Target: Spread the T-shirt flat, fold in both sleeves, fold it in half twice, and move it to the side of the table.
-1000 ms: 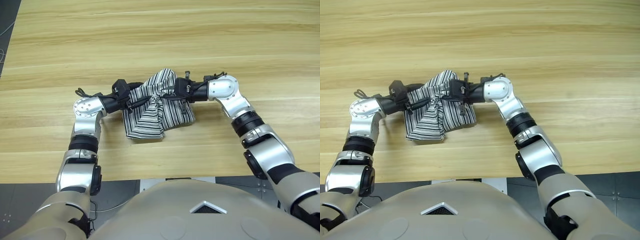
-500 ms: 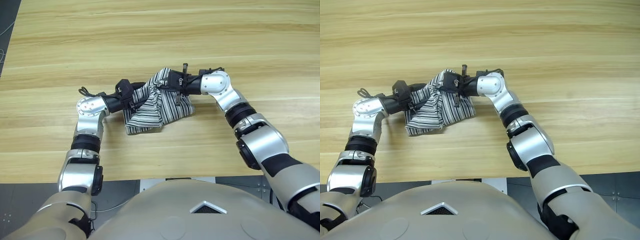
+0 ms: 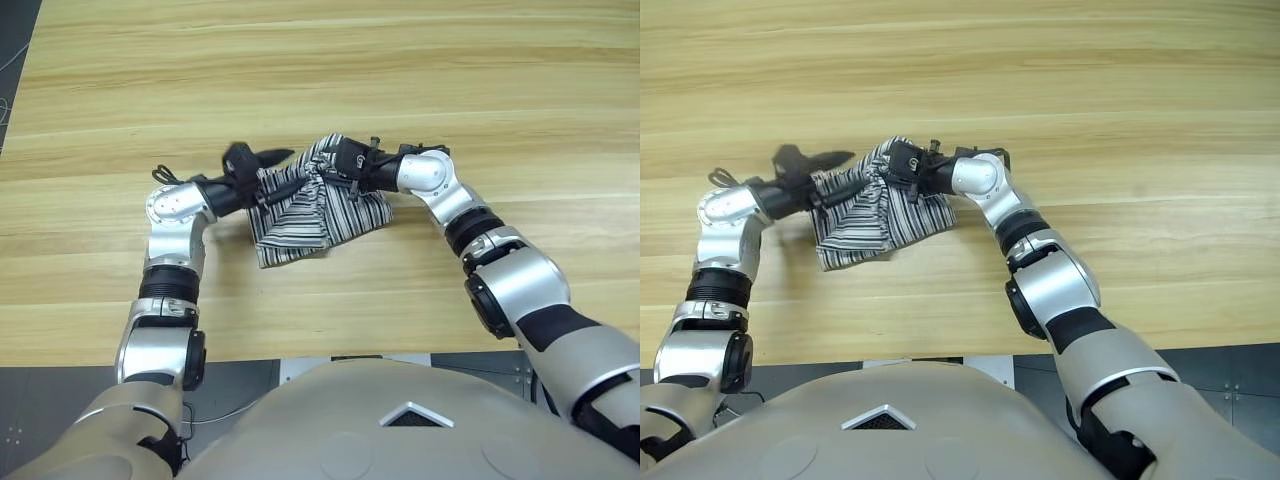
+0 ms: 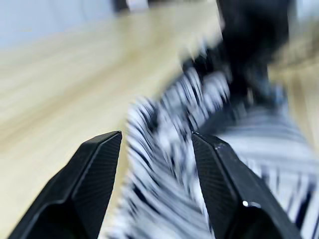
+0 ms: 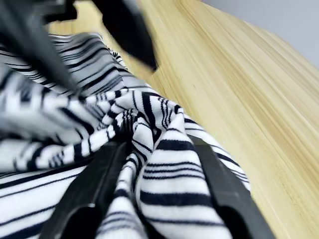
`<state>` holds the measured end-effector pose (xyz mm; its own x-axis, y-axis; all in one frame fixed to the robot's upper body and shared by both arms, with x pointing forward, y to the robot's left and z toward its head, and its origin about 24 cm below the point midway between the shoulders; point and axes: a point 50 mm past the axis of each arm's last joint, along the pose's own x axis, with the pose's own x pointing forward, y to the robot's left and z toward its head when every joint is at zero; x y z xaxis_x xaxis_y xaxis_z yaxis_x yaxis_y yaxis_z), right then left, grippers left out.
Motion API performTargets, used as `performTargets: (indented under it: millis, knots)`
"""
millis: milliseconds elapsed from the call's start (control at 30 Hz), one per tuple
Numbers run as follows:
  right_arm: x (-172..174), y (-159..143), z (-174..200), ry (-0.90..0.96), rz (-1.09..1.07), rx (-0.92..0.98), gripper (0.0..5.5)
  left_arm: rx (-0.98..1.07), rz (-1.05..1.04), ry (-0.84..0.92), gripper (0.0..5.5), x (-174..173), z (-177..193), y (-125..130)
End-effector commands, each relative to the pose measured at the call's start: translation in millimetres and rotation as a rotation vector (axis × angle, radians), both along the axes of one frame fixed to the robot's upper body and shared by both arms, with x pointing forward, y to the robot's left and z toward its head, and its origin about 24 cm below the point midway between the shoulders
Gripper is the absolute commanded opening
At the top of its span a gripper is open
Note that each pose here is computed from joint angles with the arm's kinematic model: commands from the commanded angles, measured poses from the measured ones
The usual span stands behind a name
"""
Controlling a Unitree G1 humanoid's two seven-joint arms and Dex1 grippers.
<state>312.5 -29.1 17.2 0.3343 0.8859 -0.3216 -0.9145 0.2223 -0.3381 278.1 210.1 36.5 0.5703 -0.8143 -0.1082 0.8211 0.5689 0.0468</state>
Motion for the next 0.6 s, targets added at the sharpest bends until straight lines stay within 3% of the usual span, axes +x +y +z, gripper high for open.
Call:
performTargets:
  millis: [33, 167, 367, 600]
  knots:
    - [-1, 3, -1, 0.008, 0.006, -0.004, 2.59, -0.194, 0.043, -0.121, 2.63, 17, 56, 5]
    - [-5, 4, -6, 0.023, 0.013, -0.011, 3.33, -0.208, -0.005, -0.128, 2.63, 3, 67, -3]
    - [-1, 1, -8, -0.001, -0.051, -0.041, 4.33, 0.071, -0.418, 0.096, 2.63, -82, 11, -22]
    - [6, -2, -1, -0.006, -0.105, -0.006, 4.40, 0.310, -0.512, 0.152, 2.63, -110, -24, -23]
